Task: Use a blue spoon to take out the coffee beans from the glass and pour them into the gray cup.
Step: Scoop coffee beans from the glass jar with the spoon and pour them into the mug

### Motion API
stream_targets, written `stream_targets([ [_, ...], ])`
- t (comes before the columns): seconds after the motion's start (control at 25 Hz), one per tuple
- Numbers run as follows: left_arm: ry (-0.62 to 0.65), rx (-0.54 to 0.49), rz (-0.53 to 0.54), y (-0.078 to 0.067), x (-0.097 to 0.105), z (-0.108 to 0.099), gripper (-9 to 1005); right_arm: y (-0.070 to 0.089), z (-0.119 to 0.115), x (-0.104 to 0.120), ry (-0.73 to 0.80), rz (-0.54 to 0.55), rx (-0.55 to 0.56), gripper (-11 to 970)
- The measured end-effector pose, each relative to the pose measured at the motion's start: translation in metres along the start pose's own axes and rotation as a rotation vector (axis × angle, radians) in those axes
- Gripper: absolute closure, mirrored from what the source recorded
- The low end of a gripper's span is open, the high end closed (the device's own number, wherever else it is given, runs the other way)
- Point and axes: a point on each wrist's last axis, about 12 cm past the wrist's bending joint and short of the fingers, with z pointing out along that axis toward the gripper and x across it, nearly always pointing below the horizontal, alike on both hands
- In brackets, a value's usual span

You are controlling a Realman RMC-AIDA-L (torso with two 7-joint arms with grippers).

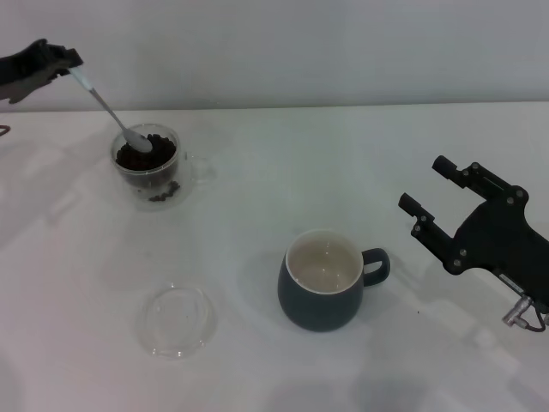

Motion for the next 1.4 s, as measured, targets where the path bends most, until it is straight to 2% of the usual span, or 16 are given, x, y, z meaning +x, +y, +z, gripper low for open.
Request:
stream_targets([
  [0.4,0.053,-0.048,0.074,-0.006,0.021,0.015,870,0.000,0.000,0.000,0.002,-0.001,0.000,385],
  [0.6,0.052,-0.065,0.101,-0.006,0.022,0.017,869,0.000,-0.001,0.001,0.006,0.001,0.001,385],
  [0.76,0.035,-0.104,0.115,0.001,0.022,0.014,869,0.000,0.000,0.001,0.006,0.005,0.001,385],
  [1.08,0.021,-0.113,0.077,0.007,0.029,0.011,868,0.000,0.001,0.001,0.011,0.005,0.001,385],
  [1.4,-0.037,-0.116,-0.047,0.023,0.035,-0.001,868,-0.001,0.002,0.001,0.012,0.005,0.000,385],
])
